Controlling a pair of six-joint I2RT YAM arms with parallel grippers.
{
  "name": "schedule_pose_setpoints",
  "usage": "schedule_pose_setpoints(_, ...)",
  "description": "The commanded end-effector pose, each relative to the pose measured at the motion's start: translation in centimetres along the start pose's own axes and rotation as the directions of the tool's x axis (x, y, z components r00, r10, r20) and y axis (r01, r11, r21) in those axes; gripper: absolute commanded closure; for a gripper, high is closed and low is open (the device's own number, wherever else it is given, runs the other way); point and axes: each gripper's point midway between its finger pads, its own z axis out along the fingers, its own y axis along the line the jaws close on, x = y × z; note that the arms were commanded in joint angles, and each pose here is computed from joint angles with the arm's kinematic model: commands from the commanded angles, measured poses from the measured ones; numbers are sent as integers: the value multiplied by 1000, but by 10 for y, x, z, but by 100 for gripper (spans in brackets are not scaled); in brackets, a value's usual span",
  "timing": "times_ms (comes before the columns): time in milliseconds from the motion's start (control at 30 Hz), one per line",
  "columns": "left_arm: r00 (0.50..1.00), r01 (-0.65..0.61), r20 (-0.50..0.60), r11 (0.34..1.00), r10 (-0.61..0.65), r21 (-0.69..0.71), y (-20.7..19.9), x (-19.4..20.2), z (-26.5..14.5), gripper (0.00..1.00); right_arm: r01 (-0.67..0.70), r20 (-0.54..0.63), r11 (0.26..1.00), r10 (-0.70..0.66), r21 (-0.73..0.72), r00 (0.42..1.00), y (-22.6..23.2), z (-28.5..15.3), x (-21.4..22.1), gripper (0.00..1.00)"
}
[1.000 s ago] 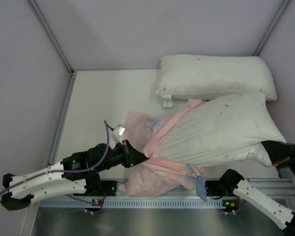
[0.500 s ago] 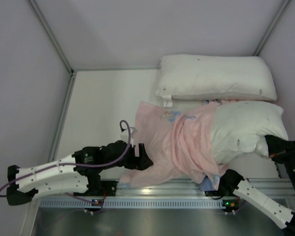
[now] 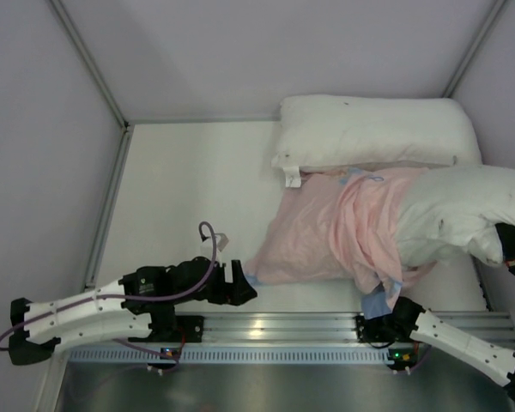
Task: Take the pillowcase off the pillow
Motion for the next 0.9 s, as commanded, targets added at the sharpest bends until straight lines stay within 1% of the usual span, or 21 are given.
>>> schedule_pose_setpoints(0,993,40,108,999,-41,18,-8,-22,2,10,-112,42,994,112,-13,993,1,-2,-18,100)
schedule_pose_setpoints(33,990,42,131,999,-46,31,-12,-26,5,10,-102,33,995,102,-10,994,0,-1,-15,100)
schedule_pose_setpoints(67,986,40,159,999,-39,1,-8,-31,12,10,-98,24,995,98,-15,995,1,-1,-13,100)
schedule_pose_setpoints(133,979,41,202,999,-40,-1,-13,-41,20,9,-102,15,994,102,-25,995,1,-2,-11,100)
schedule_pose_setpoints(167,975,34,221,998,-21,-57,-6,-44,31,8,-101,5,994,101,-33,995,3,-2,-8,100)
schedule_pose_setpoints(233,968,17,253,995,9,-101,-4,-51,42,6,-95,1,995,95,-37,995,3,-2,-7,100)
schedule_pose_setpoints(267,965,-3,260,989,41,-145,-1,-54,54,5,-92,-4,995,92,-41,996,3,-2,-5,100)
schedule_pose_setpoints(300,951,-10,302,980,70,-196,5,-63,58,3,-93,-5,995,93,-46,996,2,-3,-5,100)
schedule_pose_setpoints(333,944,-17,316,971,94,-237,10,-67,62,2,-91,-9,995,91,-49,996,2,-3,-4,100)
schedule_pose_setpoints(367,940,-40,313,957,134,-289,13,-71,70,2,-96,-11,994,95,-53,995,1,-4,-3,100)
schedule_pose_setpoints(400,930,-46,333,947,157,-319,15,-77,72,1,-104,-11,993,103,-58,995,0,-5,-4,100)
schedule_pose_setpoints(433,929,-64,320,934,184,-351,19,-76,79,1,-103,-13,993,103,-62,995,0,-6,-4,100)
schedule_pose_setpoints(500,914,-80,344,927,214,-365,15,-84,84,1,-103,-16,992,102,-68,995,-1,-8,-5,100)
schedule_pose_setpoints(567,894,-125,338,889,293,-441,25,-90,89,1,-106,-21,992,105,-73,994,-1,-9,-7,100)
schedule_pose_setpoints(600,887,-140,337,880,315,-454,23,-94,89,1,-106,-24,992,105,-75,994,-1,-10,-7,100)
schedule_pose_setpoints(633,883,-161,326,870,337,-465,24,-93,94,1,-104,-28,992,102,-77,994,-1,-10,-6,100)
schedule_pose_setpoints(700,874,-241,282,856,397,-457,24,-88,102,1,-104,-29,992,102,-76,994,-2,-10,-6,100)
schedule_pose_setpoints(733,868,-257,299,874,396,-412,13,-89,108,1,-106,-28,991,105,-78,994,-3,-11,-7,100)
schedule_pose_setpoints(767,868,-297,274,876,414,-381,9,-84,112,1,-104,-31,991,102,-79,994,-2,-11,-6,100)
schedule_pose_setpoints(833,864,-322,278,885,420,-337,6,-79,119,1,-107,-34,991,104,-82,994,-2,-11,-6,100)
schedule_pose_setpoints(867,861,-349,276,891,427,-289,-3,-76,122,1,-108,-33,991,106,-83,994,-2,-12,-6,100)
